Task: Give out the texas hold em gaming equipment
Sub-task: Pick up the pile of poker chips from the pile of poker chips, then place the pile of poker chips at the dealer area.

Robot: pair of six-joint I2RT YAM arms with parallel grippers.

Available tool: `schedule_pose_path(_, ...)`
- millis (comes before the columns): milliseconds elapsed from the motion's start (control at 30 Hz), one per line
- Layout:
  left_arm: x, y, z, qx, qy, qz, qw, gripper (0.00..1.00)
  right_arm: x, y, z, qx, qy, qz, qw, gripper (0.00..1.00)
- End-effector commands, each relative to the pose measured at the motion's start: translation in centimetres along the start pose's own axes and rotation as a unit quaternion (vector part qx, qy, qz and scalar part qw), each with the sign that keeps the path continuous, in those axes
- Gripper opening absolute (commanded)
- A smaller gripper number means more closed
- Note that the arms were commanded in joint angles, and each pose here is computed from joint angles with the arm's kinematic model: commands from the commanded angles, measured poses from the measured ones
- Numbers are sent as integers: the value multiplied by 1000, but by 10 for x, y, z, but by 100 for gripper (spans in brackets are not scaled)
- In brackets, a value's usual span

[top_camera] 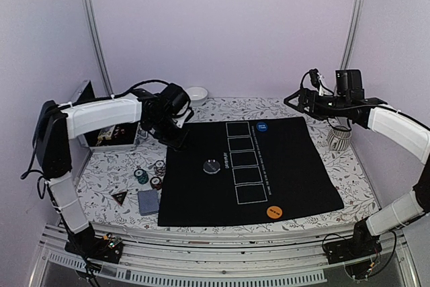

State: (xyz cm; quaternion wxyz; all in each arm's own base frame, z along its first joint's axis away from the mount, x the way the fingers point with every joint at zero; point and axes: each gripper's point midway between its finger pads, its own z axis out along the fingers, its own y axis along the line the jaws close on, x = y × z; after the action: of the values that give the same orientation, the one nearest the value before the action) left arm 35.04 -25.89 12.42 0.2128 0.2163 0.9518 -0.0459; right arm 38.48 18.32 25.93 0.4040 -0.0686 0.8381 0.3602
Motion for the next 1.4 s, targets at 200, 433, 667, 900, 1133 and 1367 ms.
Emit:
schedule_pose_path(200, 6, -31, 87, 8, 50, 64, 997, 0, -10, 7, -16, 6, -22, -3, 1000, 99)
schedule_pose_path(433, 15, -30, 109, 0, 60, 74, 995, 0, -8, 6, -17, 9, -21, -2, 1000, 99)
schedule_pose_path(667, 23, -33, 116, 14, 67, 78, 995, 16, -8, 6, -17, 9, -21, -2, 1000, 99)
schedule_pose_path(900, 25, -28, 112, -1, 68, 77, 995, 49, -9, 7, -17, 8, -22, -4, 1000, 99)
schedule_pose_path(1133, -2, -32, 89, 6, 33, 74, 997, 58, -10, 8, -18, 8, -24, -3, 1000, 99)
schedule_pose_path(1367, -49, -44, 20, 49, -51, 67, 995, 67, -11, 8, -18, 7, -25, -3, 1000, 99)
